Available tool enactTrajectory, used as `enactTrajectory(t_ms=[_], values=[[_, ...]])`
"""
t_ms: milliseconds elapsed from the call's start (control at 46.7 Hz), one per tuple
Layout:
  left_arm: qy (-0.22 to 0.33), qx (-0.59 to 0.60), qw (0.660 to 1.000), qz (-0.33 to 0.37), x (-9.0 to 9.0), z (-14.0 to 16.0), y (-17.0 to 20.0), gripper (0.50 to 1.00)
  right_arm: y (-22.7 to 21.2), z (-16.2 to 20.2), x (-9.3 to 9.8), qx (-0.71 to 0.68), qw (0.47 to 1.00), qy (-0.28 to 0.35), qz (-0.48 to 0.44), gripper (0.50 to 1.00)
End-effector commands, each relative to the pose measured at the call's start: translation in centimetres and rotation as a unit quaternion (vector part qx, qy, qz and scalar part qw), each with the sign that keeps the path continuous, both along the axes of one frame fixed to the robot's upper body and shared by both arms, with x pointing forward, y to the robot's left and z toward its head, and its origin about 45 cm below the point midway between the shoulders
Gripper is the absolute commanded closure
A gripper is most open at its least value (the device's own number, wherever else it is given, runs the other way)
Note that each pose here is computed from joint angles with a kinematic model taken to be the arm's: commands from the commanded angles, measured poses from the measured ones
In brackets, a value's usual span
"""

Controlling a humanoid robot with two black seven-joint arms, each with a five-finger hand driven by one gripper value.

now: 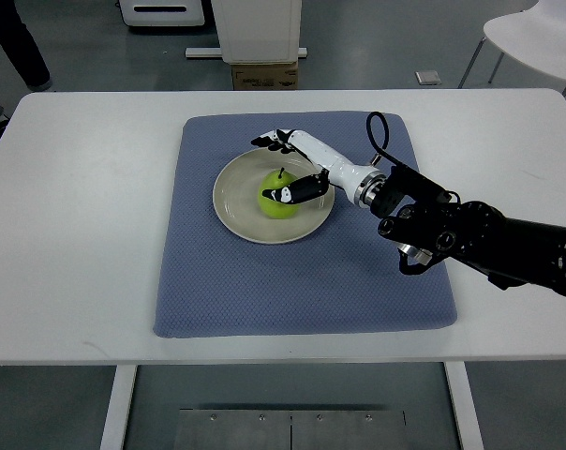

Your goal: Place pear on plate with right hand

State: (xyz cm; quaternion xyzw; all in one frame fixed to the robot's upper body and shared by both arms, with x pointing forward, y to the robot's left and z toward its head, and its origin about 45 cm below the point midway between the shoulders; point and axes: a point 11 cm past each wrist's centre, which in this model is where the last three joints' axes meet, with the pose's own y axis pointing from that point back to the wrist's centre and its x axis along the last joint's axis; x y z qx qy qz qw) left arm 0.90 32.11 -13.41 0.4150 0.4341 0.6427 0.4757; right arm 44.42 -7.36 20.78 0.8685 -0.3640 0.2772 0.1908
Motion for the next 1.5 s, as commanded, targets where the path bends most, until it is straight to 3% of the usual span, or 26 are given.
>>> enactTrajectory(t_ms=[0, 321, 621, 856, 1070, 1477], values=[[0.000, 0.000, 1.000, 0.000, 0.0, 0.0, 0.0, 0.500, 0.1, 0.0, -0.1, 0.000, 1.000, 0.002, 0.004, 0.500], [0.000, 0.000, 1.000, 0.001, 0.0, 0.0, 0.0, 0.500, 0.8, 1.7, 0.4, 0.015, 1.000, -0.010, 0.005, 0.500], [0.000, 0.000, 1.000, 0.000, 0.0, 0.0, 0.0, 0.500, -6.9, 5.6, 3.9, 0.054, 0.995, -0.029, -0.083, 0.500], [0.000, 0.000, 1.000, 0.001, 0.0, 0.0, 0.0, 0.500, -12.7, 4.9, 4.5, 0.116, 0.981, 0.016, -0.153, 0.500], [0.000, 0.000, 1.000, 0.000, 0.0, 0.0, 0.0, 0.500, -16.9, 2.2, 4.3, 0.221, 0.944, 0.094, -0.224, 0.500], [0.000, 0.000, 1.000, 0.000, 0.0, 0.0, 0.0, 0.500, -20.5, -0.7, 4.2, 0.357, 0.849, 0.212, -0.328, 0.500]])
